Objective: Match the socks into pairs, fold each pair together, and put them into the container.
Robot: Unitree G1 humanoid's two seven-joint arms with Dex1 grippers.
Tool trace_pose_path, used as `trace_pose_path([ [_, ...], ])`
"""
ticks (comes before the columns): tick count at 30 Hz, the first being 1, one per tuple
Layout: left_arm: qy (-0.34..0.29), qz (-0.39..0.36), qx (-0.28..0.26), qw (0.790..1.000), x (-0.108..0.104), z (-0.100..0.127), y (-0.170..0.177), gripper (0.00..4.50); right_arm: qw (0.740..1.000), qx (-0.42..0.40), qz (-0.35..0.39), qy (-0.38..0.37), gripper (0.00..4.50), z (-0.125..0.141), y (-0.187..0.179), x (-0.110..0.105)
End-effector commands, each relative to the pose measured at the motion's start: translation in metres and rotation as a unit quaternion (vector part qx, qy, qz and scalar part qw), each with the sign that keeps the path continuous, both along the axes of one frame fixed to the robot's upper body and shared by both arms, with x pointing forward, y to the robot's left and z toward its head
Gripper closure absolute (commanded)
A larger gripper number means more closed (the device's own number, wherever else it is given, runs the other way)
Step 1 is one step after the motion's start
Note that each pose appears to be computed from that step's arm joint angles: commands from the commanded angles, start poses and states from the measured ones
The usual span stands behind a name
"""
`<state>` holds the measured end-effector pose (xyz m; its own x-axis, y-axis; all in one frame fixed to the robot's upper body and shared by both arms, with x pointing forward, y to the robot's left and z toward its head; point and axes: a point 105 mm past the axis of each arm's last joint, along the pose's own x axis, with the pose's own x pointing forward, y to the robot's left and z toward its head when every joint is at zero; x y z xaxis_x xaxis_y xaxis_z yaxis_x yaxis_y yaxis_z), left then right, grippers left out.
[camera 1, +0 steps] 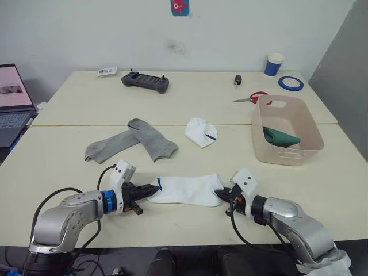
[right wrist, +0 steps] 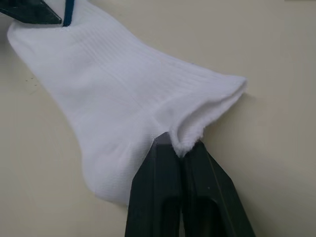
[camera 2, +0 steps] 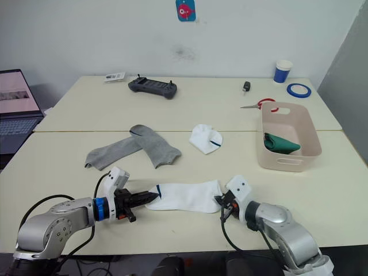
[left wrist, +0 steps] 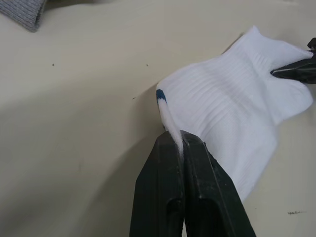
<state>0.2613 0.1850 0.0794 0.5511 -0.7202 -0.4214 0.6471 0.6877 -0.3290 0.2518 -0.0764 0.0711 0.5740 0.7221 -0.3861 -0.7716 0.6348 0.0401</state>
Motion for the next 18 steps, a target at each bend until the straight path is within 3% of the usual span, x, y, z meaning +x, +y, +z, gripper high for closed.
trace_pose_path([
  [1, -0.02, -0.013, 0.001, 1.0, -0.005, 0.017, 0.004, 4.5, 0.999, 0.027, 0.021, 0.01, 4.48, 0.012, 0.008, -0.016],
  [7, 0.014, -0.05, 0.018, 0.999, -0.025, 0.017, 0.016, 4.5, 0.997, 0.043, 0.04, 0.058, 4.48, 0.017, 0.009, -0.044],
  [18, 0.035, -0.054, 0.027, 0.998, -0.032, -0.002, 0.01, 4.5, 0.999, -0.009, 0.017, 0.027, 4.48, 0.012, 0.003, -0.026],
])
